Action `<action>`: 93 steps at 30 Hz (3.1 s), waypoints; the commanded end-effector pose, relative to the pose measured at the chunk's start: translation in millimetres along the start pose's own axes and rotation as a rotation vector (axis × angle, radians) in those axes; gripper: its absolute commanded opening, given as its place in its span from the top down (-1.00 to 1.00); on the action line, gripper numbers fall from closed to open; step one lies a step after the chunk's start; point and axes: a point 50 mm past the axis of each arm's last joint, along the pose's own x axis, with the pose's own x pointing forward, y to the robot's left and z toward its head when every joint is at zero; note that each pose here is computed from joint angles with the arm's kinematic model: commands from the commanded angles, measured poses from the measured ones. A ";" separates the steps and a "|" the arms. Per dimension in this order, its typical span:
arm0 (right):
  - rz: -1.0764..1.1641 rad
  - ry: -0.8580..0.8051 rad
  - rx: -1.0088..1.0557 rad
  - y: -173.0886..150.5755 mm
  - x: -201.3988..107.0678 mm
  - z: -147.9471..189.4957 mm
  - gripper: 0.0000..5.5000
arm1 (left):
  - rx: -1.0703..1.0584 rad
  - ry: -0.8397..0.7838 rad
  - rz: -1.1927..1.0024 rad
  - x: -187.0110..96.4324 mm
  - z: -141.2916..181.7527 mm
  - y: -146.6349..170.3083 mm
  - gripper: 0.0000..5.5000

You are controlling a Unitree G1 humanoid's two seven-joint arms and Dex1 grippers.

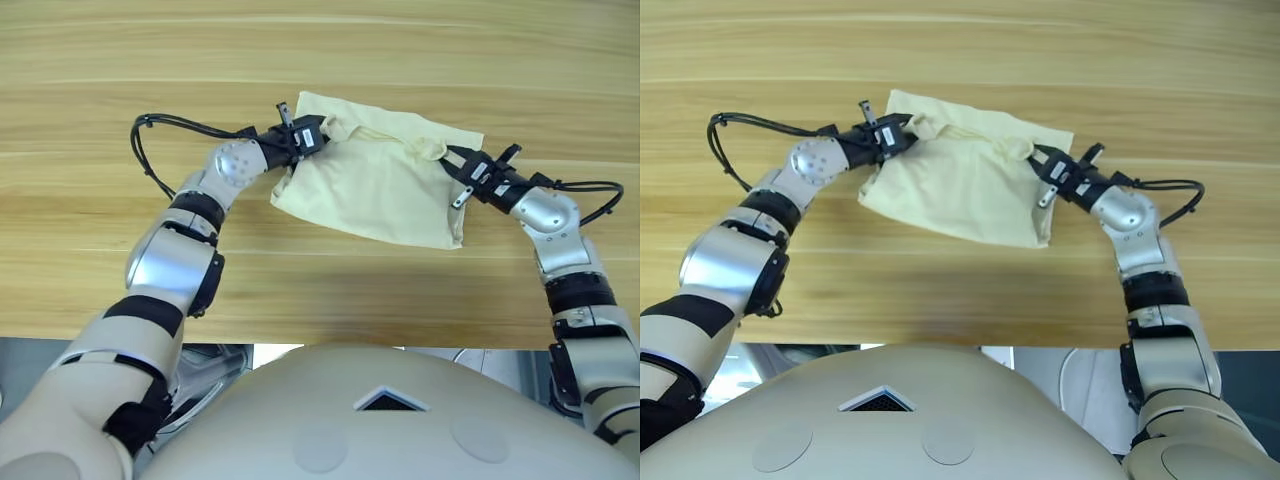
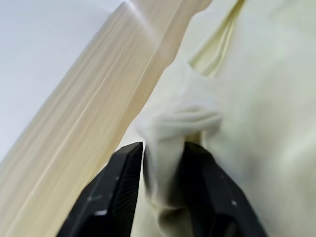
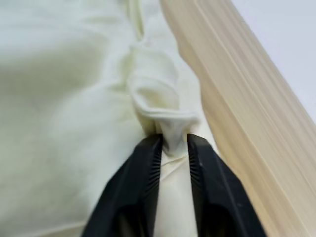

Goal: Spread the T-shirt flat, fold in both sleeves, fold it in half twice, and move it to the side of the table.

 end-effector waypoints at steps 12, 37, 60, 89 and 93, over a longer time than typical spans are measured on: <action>-0.166 -0.055 0.269 -24.7 31.2 2.6 -0.30 | -0.463 -0.013 0.267 -2.2 -0.9 43.0 -0.38; -0.245 -0.387 -0.180 -46.9 -15.5 81.3 -0.53 | -0.041 -0.638 0.231 -110.3 26.9 60.4 -0.38; 0.429 0.194 -0.358 32.8 -72.0 1.0 0.92 | -0.018 -0.596 0.184 -68.6 32.4 25.7 0.89; -0.032 0.252 -0.269 -42.6 -127.7 -2.0 1.00 | -0.017 -0.559 0.209 -66.2 28.6 31.0 0.99; 0.092 0.307 -0.260 -20.4 -117.6 -13.9 1.00 | -0.011 -0.554 0.206 -68.2 27.6 30.9 0.99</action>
